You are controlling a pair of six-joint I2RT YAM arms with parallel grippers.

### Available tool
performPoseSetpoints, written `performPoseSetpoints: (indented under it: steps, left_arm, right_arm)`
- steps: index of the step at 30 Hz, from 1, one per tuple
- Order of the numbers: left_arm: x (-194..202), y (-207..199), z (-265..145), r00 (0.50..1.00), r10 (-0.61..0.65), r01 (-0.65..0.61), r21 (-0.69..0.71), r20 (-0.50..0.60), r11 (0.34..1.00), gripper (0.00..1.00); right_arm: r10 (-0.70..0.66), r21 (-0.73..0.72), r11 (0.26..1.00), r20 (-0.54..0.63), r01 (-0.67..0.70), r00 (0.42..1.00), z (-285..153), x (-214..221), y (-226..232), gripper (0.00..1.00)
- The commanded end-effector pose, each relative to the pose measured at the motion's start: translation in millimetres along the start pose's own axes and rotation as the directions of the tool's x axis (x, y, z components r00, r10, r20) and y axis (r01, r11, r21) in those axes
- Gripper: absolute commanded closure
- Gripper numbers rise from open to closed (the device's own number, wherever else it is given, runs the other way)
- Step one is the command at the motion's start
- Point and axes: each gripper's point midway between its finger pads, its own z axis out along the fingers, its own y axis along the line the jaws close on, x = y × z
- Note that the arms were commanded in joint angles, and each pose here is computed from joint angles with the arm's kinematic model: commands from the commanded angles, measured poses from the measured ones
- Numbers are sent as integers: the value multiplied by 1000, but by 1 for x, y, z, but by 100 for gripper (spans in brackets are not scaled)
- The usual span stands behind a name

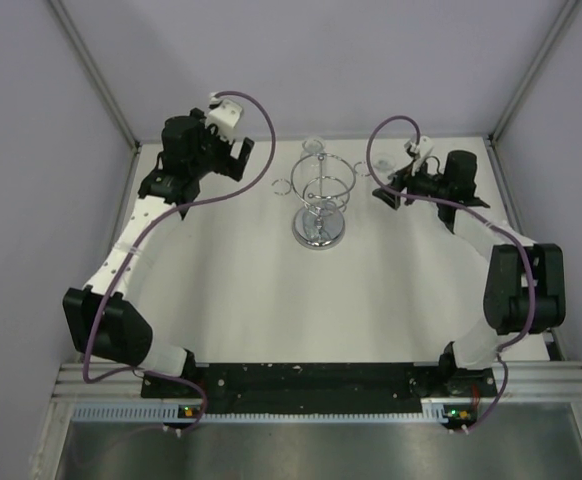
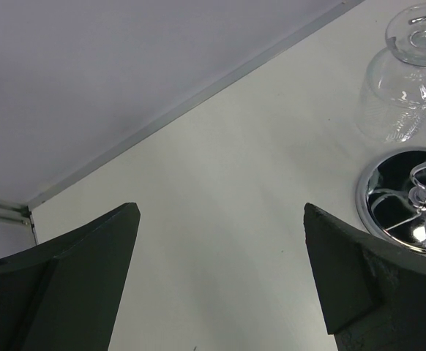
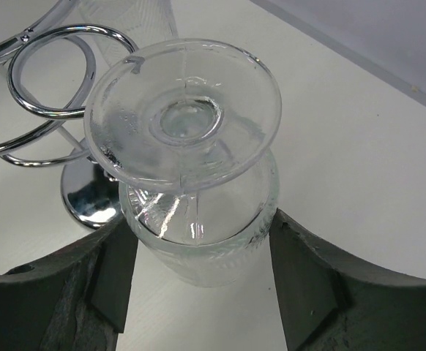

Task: Take the wine glass off the wine glass rack

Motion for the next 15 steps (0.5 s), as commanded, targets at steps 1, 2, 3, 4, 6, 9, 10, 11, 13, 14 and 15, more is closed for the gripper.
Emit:
performPoseSetpoints:
  steps: [1, 2, 3, 4, 6, 9, 10, 11, 13, 14, 15]
  left_arm:
    - [-17, 6, -17, 997, -59, 60, -13, 59, 998, 1]
    - [-17, 6, -17, 997, -59, 60, -13, 59, 998, 1]
    - [-17, 6, -17, 997, -59, 60, -13, 59, 998, 1]
    - [11, 18, -41, 989, -136, 138, -22, 55, 990, 2]
    - [20, 15, -48, 983, -171, 172, -17, 60, 985, 2]
    - [37, 6, -59, 976, -209, 211, -14, 57, 977, 2]
    - [39, 3, -64, 972, -226, 227, -12, 61, 974, 2]
    - [45, -1, -68, 970, -238, 238, -3, 55, 971, 2]
    - [50, -8, -74, 967, -251, 250, 11, 51, 968, 3]
    - [55, -14, -79, 965, -259, 258, 24, 47, 966, 3]
    - [56, -14, -79, 965, -259, 259, 24, 47, 966, 3]
  right_arm:
    - [-103, 60, 993, 76, 99, 992, -23, -46, 1, 100]
    - [-100, 74, 993, 70, 95, 992, -26, -48, 1, 100]
    - [-95, 85, 992, 62, 89, 994, -29, -48, 1, 100]
    - [-89, 89, 992, 56, 84, 994, -32, -49, 4, 100]
    - [-69, 116, 991, 33, 64, 997, -39, -50, 5, 100]
    - [-63, 154, 986, 0, 62, 998, -54, -54, 10, 100]
    - [-51, 175, 983, -5, 51, 999, -60, -57, 12, 100]
    - [-38, 188, 981, -16, 41, 999, -66, -58, 16, 100]
    - [-31, 207, 978, -28, 36, 999, -77, -60, 23, 100]
    - [-34, 211, 977, -32, 40, 999, -81, -60, 27, 100]
    - [-31, 220, 975, -39, 39, 999, -85, -58, 29, 100]
